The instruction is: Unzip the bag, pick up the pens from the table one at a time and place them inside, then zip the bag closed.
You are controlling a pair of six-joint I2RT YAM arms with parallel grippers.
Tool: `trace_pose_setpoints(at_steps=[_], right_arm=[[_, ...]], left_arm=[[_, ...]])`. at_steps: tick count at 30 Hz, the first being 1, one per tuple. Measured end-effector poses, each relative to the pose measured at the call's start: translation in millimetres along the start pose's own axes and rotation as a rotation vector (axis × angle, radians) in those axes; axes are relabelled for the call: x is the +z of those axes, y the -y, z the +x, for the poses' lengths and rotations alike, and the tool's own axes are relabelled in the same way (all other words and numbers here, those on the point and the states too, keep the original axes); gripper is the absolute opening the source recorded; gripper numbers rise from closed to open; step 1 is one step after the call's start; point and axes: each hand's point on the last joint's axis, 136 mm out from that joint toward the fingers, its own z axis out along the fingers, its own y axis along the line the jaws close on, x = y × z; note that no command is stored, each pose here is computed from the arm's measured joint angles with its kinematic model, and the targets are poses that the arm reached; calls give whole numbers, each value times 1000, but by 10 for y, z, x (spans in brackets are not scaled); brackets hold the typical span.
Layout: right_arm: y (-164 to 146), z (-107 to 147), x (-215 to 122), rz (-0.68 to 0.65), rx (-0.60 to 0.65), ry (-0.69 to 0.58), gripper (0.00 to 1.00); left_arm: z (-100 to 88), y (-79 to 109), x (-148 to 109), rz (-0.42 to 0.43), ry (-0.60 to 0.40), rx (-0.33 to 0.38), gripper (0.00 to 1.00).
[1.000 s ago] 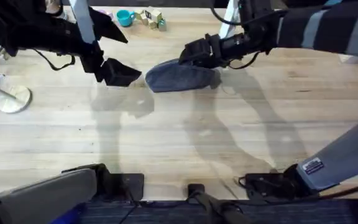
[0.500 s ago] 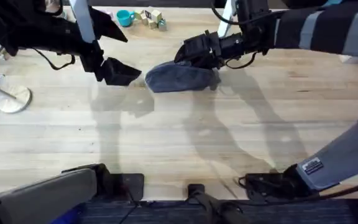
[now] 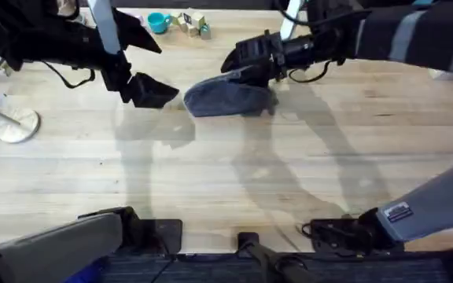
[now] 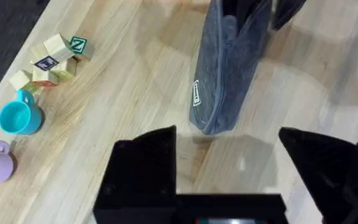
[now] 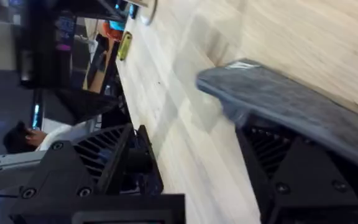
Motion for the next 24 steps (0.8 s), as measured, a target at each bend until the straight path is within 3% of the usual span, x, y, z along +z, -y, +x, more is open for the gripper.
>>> trace_pose_setpoints(at_steps=[15,20,24], right_arm=[[-524,-172,-279,25,-154,89,996],[-534,-206,-371,109,-168,124,997],[-343,-104,-409,220,-127,103,996]], left_arm=[[0,0,0,0,0,0,994],[0,0,0,0,0,0,994],[0,0,0,0,0,0,994]])
